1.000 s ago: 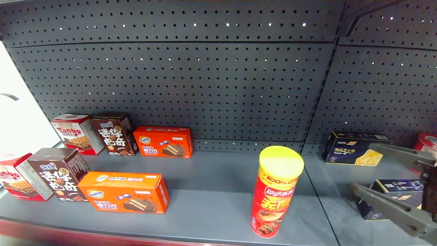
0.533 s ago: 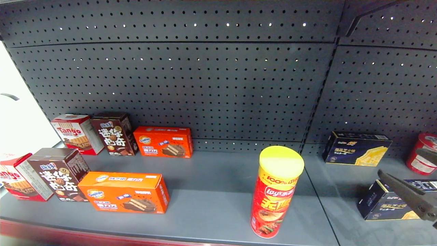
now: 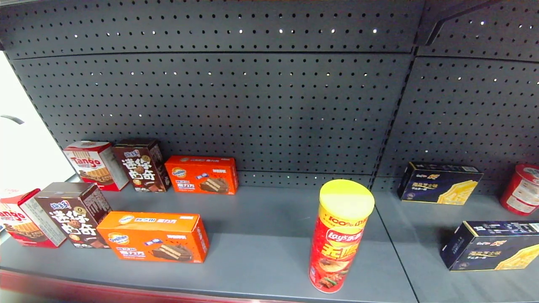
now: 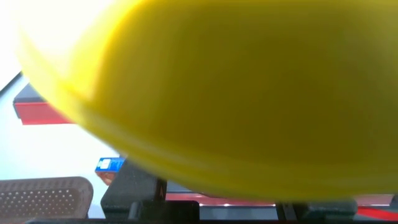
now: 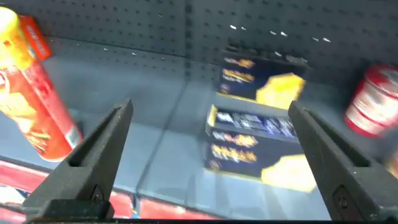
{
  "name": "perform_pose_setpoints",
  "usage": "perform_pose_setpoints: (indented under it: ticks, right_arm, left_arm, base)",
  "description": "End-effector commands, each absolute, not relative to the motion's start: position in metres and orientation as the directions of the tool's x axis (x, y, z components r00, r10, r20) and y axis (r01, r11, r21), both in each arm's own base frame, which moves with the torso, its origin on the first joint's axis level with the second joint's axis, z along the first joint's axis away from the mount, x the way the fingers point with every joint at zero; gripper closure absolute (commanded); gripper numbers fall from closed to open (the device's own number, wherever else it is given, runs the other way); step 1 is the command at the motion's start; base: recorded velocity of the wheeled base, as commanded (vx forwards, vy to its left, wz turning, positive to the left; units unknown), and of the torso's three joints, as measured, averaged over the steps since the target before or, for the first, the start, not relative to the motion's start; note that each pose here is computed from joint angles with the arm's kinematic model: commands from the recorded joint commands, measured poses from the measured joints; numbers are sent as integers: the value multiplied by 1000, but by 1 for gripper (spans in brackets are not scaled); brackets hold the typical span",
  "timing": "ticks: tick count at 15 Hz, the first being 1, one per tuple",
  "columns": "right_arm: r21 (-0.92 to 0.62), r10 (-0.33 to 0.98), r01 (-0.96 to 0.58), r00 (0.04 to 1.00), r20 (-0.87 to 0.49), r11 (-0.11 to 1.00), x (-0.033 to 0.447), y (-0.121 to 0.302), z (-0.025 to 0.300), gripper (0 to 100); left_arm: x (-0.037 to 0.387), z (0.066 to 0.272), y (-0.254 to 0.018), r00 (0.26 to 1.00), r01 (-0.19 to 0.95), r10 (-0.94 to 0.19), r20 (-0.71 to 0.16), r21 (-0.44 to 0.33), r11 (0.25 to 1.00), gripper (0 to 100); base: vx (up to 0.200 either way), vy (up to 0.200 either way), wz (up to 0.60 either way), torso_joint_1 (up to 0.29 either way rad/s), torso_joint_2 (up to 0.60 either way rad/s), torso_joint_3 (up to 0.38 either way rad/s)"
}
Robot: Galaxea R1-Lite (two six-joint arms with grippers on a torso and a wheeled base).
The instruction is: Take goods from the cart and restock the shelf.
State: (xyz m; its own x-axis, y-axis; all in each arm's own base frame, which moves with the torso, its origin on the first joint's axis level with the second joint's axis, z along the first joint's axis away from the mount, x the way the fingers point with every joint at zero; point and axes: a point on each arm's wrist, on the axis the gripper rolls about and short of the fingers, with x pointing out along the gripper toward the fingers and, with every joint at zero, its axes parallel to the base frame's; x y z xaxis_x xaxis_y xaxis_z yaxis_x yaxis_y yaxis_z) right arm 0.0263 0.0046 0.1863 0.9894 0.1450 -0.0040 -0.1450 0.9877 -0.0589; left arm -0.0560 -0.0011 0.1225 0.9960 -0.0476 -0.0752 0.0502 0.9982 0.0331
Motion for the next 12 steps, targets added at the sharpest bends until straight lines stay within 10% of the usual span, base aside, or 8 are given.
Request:
perform_pose_setpoints:
  ticks: [1,12]
  right_arm:
    - [-47,132,-130,989,63,990,-3,-5,176,0]
    - [-78,130,-130,991,-8,988,-37,-16,106,0]
  left_arm:
    - [-58,127,-1,996,65,-63,-60,33,997,100]
    - [-23,232,-10,854,516,-515,-72,-4,856,100]
  base:
    - [0,0,0,0,0,0]
    - [0,0,0,0,0,0]
